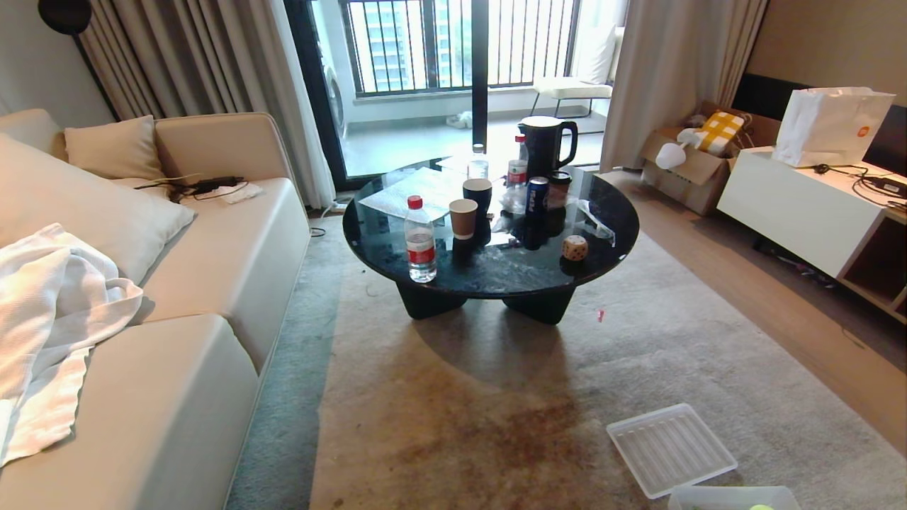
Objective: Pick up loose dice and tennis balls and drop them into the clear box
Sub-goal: Pick up toys out of the box
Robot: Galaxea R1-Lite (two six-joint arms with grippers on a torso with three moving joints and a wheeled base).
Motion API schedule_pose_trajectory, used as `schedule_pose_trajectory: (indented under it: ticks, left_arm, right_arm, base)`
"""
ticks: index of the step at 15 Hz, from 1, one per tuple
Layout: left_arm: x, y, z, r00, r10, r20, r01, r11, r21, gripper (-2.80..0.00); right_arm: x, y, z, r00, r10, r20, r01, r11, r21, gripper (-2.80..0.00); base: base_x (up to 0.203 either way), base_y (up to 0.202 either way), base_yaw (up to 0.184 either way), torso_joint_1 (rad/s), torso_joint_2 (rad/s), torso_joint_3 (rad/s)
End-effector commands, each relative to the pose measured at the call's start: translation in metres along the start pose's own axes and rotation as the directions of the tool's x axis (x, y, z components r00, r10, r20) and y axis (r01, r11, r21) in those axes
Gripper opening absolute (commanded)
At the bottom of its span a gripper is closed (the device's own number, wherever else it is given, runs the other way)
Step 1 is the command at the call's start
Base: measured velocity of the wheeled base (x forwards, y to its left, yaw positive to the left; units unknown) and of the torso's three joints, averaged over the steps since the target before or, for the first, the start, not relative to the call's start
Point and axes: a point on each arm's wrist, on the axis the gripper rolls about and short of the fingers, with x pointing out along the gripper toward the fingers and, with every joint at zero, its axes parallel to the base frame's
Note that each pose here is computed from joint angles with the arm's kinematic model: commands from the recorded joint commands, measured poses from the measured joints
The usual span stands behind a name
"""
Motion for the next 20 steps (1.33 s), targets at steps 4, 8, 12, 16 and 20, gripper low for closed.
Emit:
schedule_pose_trajectory:
  ticks: [4, 8, 12, 16, 20]
  left_arm:
    - [0.0, 0.0, -0.0001, 1.0, 0.0, 0.0, 0.0, 1.0, 0.0, -2.8]
    - [0.0, 0.0, -0.0001, 1.0, 0.0, 0.0, 0.0, 1.0, 0.001, -2.8]
    - [0.0, 0.0, -0.0001, 1.0, 0.0, 0.0, 0.0, 1.0, 0.0, -2.8]
    - [0.0, 0.0, -0.0001, 1.0, 0.0, 0.0, 0.0, 1.0, 0.0, -2.8]
    - [0.0, 0.0, -0.0001, 1.0, 0.0, 0.0, 0.0, 1.0, 0.001, -2.8]
  right_arm:
    - [0.0001, 0.0, 0.0, 1.0, 0.001, -0.002, -0.001, 1.0, -0.001, -2.8]
    - [0.0002, 0.0, -0.0004, 1.0, 0.001, -0.004, -0.001, 1.0, 0.011, -2.8]
    - [0.0001, 0.0, -0.0003, 1.0, 0.0, -0.001, 0.0, 1.0, 0.011, -2.8]
    - [0.0001, 0.0, -0.0003, 1.0, 0.0, -0.001, 0.0, 1.0, 0.011, -2.8]
    - [0.0001, 0.0, -0.0005, 1.0, 0.001, -0.002, -0.001, 1.0, 0.01, -2.8]
  base:
    - [0.0, 0.0, 0.0, 0.0, 0.0, 0.0]
    - [0.0, 0.0, 0.0, 0.0, 0.0, 0.0]
    - [0.0, 0.0, 0.0, 0.0, 0.0, 0.0]
    - [0.0, 0.0, 0.0, 0.0, 0.0, 0.0]
    - [0.051, 0.0, 0.0, 0.001, 0.0, 0.0]
